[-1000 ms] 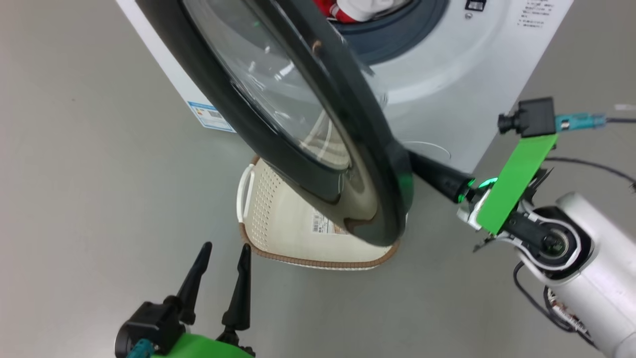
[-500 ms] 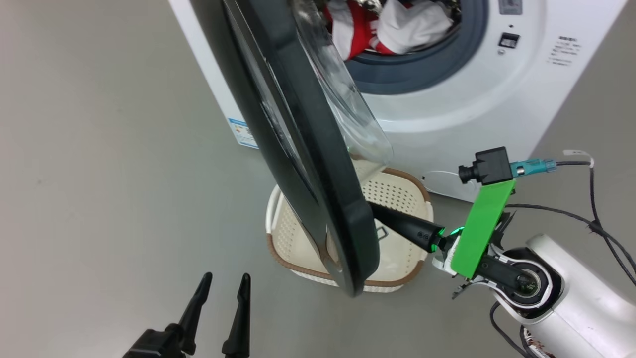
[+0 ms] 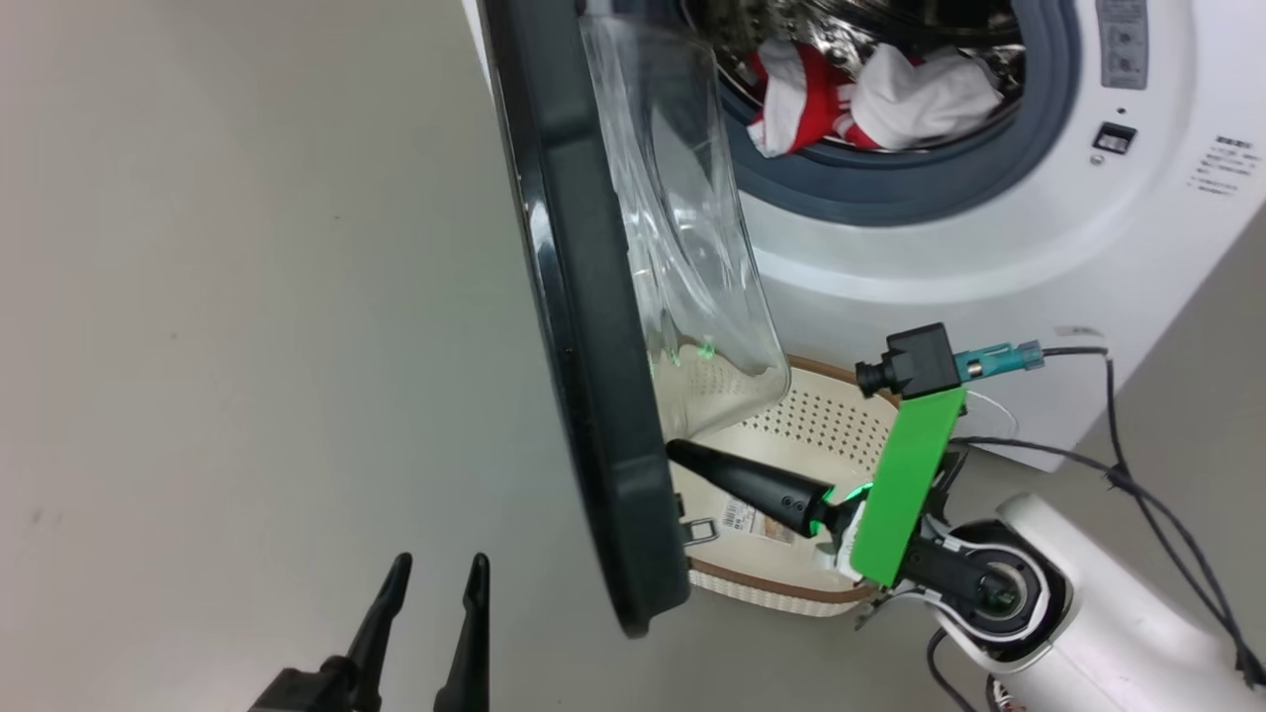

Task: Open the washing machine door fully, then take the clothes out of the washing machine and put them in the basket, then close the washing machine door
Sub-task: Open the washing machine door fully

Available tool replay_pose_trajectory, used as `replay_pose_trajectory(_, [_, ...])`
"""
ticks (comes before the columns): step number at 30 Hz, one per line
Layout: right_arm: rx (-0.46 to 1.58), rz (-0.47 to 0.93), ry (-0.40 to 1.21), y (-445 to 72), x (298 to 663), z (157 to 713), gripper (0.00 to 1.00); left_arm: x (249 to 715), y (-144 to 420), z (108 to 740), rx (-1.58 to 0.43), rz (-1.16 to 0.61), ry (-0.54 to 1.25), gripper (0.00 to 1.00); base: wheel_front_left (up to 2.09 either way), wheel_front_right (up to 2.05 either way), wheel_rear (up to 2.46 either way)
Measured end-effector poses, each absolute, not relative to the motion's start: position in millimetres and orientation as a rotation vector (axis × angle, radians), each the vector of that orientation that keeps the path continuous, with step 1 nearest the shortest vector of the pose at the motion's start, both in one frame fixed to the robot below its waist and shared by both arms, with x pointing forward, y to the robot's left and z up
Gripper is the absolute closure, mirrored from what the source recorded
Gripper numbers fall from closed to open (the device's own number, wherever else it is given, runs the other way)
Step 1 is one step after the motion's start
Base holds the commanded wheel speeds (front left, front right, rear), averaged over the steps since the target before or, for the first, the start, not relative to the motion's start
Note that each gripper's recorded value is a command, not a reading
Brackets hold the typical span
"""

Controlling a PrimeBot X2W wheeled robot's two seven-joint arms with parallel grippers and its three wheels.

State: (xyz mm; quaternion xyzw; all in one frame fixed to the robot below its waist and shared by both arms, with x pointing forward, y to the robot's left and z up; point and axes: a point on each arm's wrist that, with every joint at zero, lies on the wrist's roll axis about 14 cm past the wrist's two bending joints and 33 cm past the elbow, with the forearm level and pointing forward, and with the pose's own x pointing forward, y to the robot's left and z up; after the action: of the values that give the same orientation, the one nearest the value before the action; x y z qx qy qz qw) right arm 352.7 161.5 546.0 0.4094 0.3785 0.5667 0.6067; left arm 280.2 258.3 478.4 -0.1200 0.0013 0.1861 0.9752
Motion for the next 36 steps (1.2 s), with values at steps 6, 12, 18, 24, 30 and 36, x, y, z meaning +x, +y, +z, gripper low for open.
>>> replay_pose_trajectory(6, [0.944,1.36,0.898,176.8,336.9,551.4,1.0,265.8,267.5,479.7,-0.238,0.423,-0.006,0.0,0.0,0.0,0.0])
replay_pose_trajectory(12, [0.955,1.389,0.911,184.9,327.6,556.1,1.0,261.3,273.4,483.5,-0.234,0.447,-0.02,0.0,0.0,0.0,0.0])
replay_pose_trajectory(18, [0.959,1.396,0.921,187.2,325.0,556.7,1.0,257.5,273.8,481.2,-0.237,0.456,-0.013,0.0,0.0,0.0,0.0])
replay_pose_trajectory(24, [0.955,1.384,0.901,186.1,328.9,556.3,0.89,258.4,273.5,481.4,-0.237,0.454,-0.013,0.0,0.0,0.0,0.0])
replay_pose_trajectory(30, [0.959,1.248,0.882,166.6,343.0,529.7,0.0,261.0,271.5,480.6,-0.239,0.443,-0.012,0.0,0.0,0.0,0.0])
replay_pose_trajectory(36, [0.968,1.101,0.885,136.9,355.0,498.4,0.0,265.4,269.7,479.3,-0.242,0.43,-0.008,0.0,0.0,0.0,0.0])
